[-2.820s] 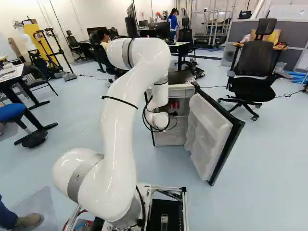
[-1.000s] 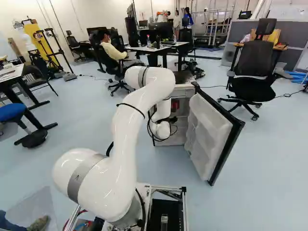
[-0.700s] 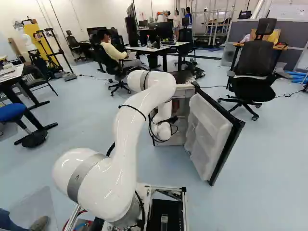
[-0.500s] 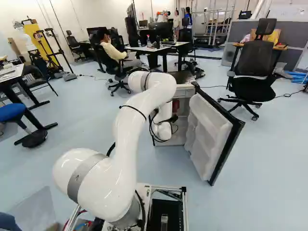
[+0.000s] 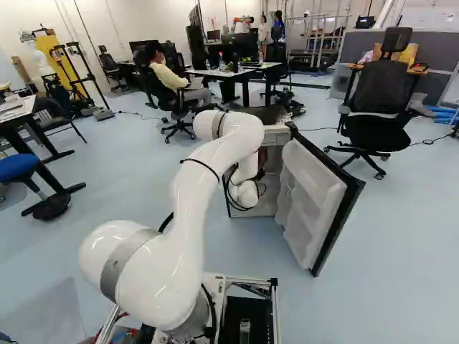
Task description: Grab a drink from the fridge
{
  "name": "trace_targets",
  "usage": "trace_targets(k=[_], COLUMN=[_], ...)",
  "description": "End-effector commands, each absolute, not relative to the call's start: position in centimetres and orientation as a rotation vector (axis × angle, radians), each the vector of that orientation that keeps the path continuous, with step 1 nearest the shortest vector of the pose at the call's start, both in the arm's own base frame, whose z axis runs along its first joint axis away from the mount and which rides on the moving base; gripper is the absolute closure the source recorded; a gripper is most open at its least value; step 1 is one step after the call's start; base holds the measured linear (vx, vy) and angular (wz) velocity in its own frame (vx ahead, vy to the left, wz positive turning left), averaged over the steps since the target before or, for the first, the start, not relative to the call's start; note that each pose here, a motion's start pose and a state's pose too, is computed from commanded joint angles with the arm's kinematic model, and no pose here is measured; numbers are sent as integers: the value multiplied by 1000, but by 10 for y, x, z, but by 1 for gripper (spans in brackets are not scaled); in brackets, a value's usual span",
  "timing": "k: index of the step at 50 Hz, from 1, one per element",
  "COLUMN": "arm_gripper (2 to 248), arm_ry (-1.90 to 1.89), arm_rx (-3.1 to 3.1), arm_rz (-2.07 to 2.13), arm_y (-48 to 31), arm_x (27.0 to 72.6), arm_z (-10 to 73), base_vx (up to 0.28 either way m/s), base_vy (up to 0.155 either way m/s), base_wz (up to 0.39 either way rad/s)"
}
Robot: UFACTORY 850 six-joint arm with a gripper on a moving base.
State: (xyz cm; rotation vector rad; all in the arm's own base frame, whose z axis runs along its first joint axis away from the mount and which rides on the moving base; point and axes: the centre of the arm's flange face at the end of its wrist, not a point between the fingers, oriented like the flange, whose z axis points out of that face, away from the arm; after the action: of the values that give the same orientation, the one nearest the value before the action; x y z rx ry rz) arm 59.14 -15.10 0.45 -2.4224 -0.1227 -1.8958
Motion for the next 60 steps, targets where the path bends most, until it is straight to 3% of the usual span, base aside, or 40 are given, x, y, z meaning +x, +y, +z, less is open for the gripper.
trace_targets(k=[60], arm_gripper=[3], arm_ry=[-283], arm_rx=[-2307], arm_rz=[-1969], arm_y=[-149], arm_x=[642], arm_z=[-15], base_vx=[0], base_vy=[0], base_wz=[0])
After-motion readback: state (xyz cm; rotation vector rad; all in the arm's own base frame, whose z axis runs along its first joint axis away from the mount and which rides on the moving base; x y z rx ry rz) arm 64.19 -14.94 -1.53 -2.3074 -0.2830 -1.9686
